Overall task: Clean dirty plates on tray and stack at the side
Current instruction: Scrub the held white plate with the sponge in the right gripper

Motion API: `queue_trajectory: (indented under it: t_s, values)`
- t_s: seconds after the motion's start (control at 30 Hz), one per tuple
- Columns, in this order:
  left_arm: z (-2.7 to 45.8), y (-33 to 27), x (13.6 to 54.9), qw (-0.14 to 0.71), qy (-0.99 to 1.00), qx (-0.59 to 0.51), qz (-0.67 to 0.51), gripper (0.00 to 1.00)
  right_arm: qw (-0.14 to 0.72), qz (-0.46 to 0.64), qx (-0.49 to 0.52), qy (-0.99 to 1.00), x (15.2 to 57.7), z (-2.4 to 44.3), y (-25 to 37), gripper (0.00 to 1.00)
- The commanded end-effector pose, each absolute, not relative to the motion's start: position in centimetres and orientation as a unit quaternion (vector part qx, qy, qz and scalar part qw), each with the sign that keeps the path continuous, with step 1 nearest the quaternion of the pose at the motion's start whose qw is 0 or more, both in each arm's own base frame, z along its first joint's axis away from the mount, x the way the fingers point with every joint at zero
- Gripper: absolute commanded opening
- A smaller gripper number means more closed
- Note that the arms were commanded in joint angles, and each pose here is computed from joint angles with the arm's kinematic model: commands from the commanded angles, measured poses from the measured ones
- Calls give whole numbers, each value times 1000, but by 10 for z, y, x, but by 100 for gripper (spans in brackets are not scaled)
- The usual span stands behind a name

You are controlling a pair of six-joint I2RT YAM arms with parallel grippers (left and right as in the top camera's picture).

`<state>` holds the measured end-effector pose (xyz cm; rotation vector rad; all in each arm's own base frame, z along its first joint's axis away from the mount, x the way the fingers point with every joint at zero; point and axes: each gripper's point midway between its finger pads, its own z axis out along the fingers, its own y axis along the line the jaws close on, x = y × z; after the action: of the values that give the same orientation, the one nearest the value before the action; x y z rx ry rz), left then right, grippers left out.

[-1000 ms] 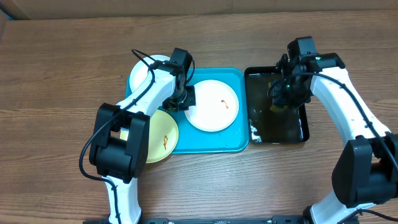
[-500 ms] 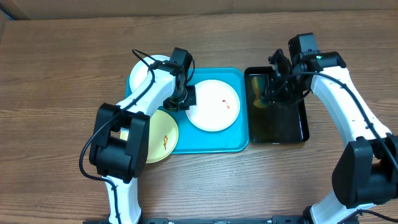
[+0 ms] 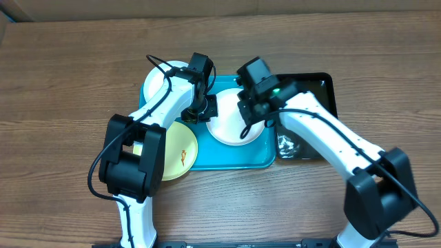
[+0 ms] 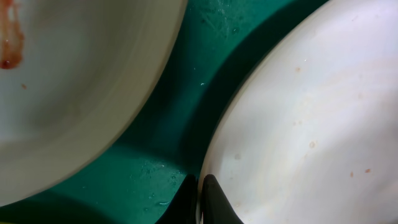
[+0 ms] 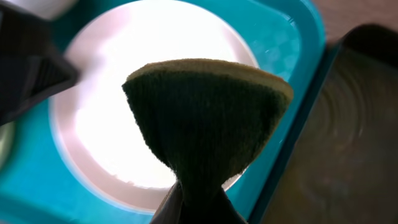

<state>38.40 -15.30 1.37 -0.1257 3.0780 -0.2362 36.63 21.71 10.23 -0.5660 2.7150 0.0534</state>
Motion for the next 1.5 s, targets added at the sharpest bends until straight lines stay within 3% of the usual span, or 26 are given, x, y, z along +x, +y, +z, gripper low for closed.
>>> queue_trajectory:
  t_s: [0.0, 0.17, 0.27, 0.5, 0.63, 0.73, 1.03, 1.23, 1.47]
  values:
    - [6, -155, 378, 11, 997, -30, -75, 4, 210, -50, -183, 959, 389, 99, 201, 4]
    - [6, -155, 377, 11, 997, -30, -75, 4, 188, -53, -187, 963, 390, 74, 204, 4]
    - [6, -155, 378, 11, 997, -30, -75, 4, 168, -35, -193, 966, 385, 61, 211, 16]
    - [6, -155, 377, 10, 997, -31, -74, 6, 134, -44, -196, 970, 382, 30, 209, 19]
    - [6, -155, 377, 10, 997, -30, -74, 7, 146, -44, -194, 969, 388, 30, 211, 18]
    - [6, -155, 377, 10, 997, -31, -74, 8, 155, -42, -192, 968, 392, 31, 212, 4]
    - [6, -155, 377, 10, 997, -30, -74, 8, 165, -38, -192, 967, 393, 44, 212, 4]
    - [6, -155, 377, 10, 997, -31, -74, 8, 198, -32, -193, 960, 397, 77, 209, 4]
    - [6, -154, 376, 8, 997, -31, -73, 6, 193, -44, -196, 960, 396, 71, 205, 4]
